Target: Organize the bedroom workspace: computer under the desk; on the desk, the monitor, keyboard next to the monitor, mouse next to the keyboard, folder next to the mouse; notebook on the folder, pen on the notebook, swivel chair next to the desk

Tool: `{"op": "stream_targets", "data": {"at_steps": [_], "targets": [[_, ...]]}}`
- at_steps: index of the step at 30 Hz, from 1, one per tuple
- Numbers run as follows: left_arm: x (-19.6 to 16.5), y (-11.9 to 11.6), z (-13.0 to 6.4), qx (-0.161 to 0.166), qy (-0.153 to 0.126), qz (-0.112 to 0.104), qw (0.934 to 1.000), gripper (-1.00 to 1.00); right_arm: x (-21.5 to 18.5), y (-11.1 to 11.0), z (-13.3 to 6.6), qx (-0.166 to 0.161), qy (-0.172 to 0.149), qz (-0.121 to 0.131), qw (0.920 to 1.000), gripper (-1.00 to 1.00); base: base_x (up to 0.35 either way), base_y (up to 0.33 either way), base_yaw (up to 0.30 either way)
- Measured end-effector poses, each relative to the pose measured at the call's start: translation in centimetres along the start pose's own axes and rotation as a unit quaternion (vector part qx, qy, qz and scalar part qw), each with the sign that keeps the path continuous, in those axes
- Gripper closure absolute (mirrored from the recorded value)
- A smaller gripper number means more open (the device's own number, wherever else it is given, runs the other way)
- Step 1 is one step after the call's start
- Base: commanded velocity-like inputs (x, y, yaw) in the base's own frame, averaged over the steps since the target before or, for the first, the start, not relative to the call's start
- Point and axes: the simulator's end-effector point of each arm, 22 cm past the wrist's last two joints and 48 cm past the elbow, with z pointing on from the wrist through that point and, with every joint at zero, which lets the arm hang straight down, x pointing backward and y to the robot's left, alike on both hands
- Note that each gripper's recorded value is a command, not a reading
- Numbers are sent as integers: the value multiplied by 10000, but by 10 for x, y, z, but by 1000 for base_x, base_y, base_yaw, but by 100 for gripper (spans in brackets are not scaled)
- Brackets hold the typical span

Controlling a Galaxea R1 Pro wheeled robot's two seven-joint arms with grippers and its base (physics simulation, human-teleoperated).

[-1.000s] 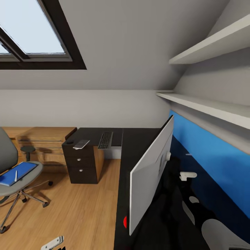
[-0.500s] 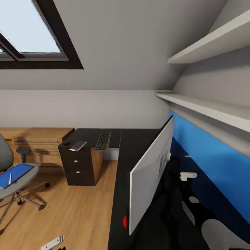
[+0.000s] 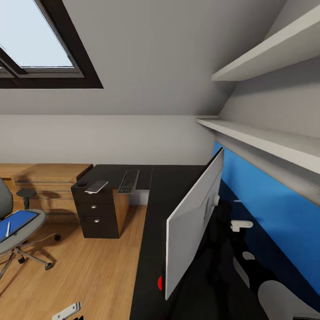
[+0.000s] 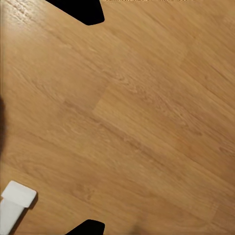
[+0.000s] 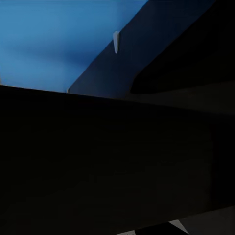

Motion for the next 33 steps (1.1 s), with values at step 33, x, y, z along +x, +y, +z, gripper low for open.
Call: {"op": "stream_targets", "data": {"at_steps": [33], "targets": [[0, 2, 0, -31, 0, -5, 10000, -100, 0, 4, 0, -43, -18, -15, 10000, 100, -7, -74, 0]]}}
